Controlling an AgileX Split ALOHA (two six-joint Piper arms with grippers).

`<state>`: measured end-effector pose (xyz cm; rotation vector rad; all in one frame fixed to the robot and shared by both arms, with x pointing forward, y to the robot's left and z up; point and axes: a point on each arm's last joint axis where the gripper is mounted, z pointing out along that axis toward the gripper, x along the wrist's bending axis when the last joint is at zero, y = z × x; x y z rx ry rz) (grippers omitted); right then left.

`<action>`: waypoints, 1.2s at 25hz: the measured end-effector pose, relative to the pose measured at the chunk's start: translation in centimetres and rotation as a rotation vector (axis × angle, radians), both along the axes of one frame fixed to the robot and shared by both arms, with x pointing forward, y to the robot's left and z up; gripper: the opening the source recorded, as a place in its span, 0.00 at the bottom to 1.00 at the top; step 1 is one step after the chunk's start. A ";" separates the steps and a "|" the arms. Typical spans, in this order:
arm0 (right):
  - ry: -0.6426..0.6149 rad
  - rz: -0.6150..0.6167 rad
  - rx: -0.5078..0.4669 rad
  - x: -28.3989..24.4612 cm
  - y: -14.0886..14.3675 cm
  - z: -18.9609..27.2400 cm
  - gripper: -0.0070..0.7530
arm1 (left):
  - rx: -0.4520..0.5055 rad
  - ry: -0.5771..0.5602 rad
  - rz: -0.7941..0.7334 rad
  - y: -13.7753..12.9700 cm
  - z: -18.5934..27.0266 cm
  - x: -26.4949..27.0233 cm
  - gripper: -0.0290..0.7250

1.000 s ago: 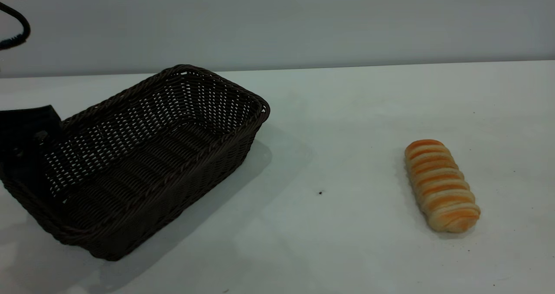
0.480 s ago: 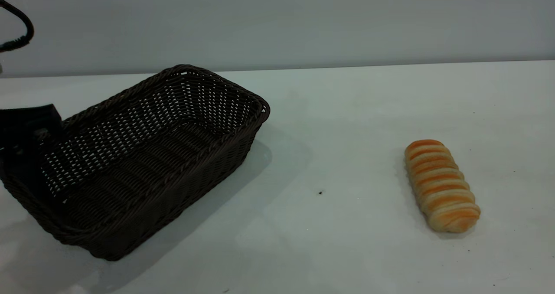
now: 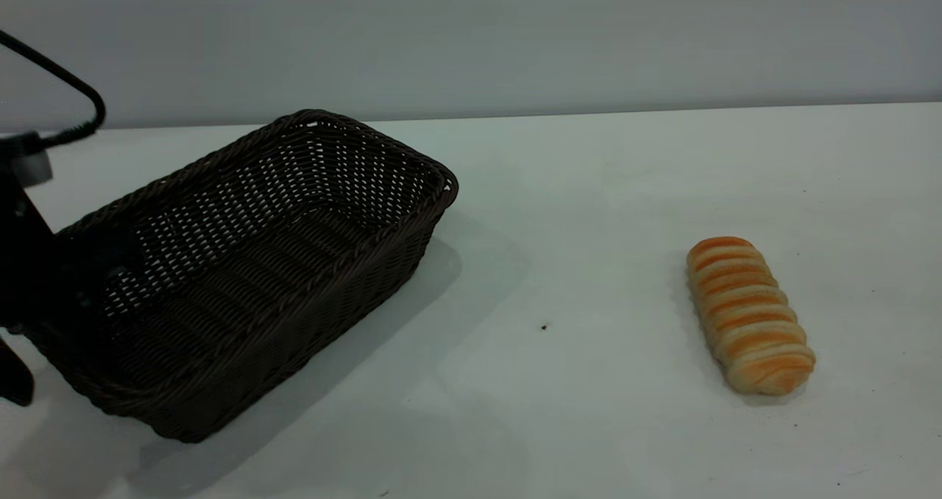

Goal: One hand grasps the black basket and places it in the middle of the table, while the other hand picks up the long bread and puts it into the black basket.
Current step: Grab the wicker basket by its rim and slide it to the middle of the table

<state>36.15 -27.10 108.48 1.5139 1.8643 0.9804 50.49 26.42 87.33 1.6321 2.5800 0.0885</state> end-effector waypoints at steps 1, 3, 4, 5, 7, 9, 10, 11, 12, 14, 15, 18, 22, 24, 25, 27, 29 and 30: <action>0.000 0.001 -0.001 0.0 0.0 0.0 0.48 | -0.002 -0.009 0.000 0.0 -0.3 0.2 0.80; 0.000 0.001 -0.001 0.0 0.0 0.0 0.48 | -0.006 -0.029 -0.001 -0.1 -0.9 0.5 0.80; 0.000 0.001 -0.001 0.0 0.0 0.0 0.48 | -0.010 -0.049 -0.002 -0.1 -1.1 0.7 0.80; 0.000 0.001 -0.001 0.0 0.0 0.0 0.48 | -0.013 -0.064 -0.003 -0.2 -1.2 0.9 0.79; 0.000 0.001 -0.001 0.0 0.0 0.0 0.48 | -0.019 -0.106 -0.006 -0.2 -1.3 1.3 0.73; 0.000 0.001 -0.001 0.0 0.0 0.0 0.48 | -0.026 -0.143 -0.007 -0.3 -1.3 1.6 0.60; 0.000 0.001 -0.001 0.0 0.0 0.0 0.48 | -0.030 -0.158 -0.006 -0.3 -1.2 1.7 0.49; 0.000 0.001 -0.001 0.0 0.0 0.0 0.48 | -0.038 -0.175 0.013 -0.4 -1.2 1.9 0.42; 0.000 0.001 -0.001 0.0 0.0 0.0 0.48 | -0.042 -0.195 0.018 -0.3 -1.1 2.1 0.35; 0.000 0.001 -0.001 0.0 0.0 0.0 0.48 | -0.043 -0.232 0.000 -0.4 -1.0 2.4 0.22; 0.000 0.001 -0.001 0.0 0.0 0.0 0.48 | -0.036 -0.236 -0.028 -0.4 -1.0 2.5 0.22; 0.000 0.001 -0.001 0.0 0.0 0.0 0.48 | -0.037 -0.240 -0.030 -0.5 -1.0 2.5 0.22; -0.011 0.000 0.001 0.1 0.0 0.1 0.48 | -0.027 -0.237 -0.057 -0.5 -0.9 2.4 0.22; -0.018 -0.002 0.003 0.3 0.0 0.1 0.48 | -0.019 -0.220 -0.077 -0.5 -0.9 2.3 0.22; -0.021 -0.003 0.003 0.5 0.1 0.1 0.48 | -0.014 -0.210 -0.091 -0.6 -0.9 2.2 0.22; -0.006 -0.004 0.001 1.2 0.2 -0.2 0.48 | -0.006 -0.190 -0.130 -0.8 -0.9 1.9 0.22; 0.024 -0.005 -0.005 2.0 0.3 -0.7 0.48 | 0.002 -0.181 -0.187 -1.4 -0.8 1.7 0.22; 0.044 -0.005 -0.009 2.5 0.4 -1.1 0.48 | 0.004 -0.181 -0.218 -1.8 -0.8 1.8 0.22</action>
